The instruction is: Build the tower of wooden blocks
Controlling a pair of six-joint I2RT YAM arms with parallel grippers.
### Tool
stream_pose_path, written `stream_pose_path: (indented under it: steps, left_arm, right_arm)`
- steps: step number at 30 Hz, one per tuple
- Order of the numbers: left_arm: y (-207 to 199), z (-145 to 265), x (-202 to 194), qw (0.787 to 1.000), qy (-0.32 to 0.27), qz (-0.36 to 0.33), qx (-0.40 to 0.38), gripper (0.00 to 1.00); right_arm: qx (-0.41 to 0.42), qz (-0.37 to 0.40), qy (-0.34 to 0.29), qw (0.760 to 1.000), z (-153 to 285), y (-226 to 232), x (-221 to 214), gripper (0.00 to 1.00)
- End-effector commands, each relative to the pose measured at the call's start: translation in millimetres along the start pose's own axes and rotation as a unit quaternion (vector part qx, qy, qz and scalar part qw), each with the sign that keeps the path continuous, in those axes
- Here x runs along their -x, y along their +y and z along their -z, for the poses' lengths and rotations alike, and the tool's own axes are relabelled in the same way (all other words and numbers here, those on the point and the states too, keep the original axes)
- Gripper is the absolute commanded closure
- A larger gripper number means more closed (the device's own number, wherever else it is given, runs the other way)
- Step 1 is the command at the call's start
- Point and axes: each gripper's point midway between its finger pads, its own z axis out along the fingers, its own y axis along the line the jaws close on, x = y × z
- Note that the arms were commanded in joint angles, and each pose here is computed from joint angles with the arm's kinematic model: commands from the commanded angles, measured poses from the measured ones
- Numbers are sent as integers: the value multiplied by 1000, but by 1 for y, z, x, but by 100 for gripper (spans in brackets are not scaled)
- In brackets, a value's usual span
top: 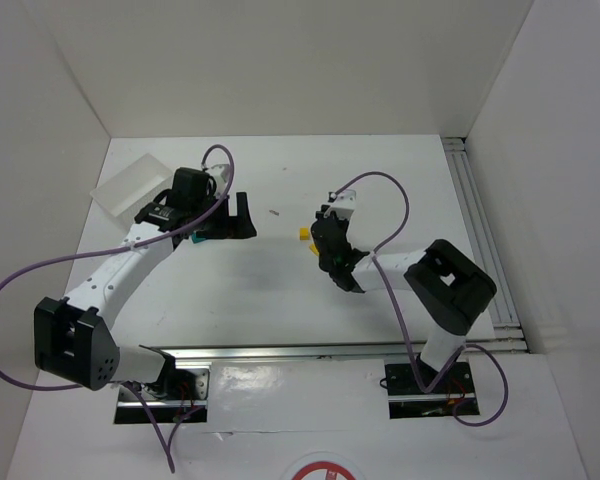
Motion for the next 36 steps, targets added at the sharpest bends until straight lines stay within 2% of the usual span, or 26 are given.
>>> stream_pose_path:
  steps: [1, 14, 36]
  left_arm:
    - [2, 0, 4, 1000, -10, -5, 1, 0]
    - [2, -1, 6, 1000, -10, -10, 1, 0]
    - [4, -4, 5, 1000, -7, -9, 7, 0]
  right_arm:
    - [-11, -19, -12, 1000, -9, 3, 11, 99]
    - [-28, 6, 9, 1000, -13, -9, -12, 99]
    - [-28, 11, 10, 1000, -20, -7, -15, 99]
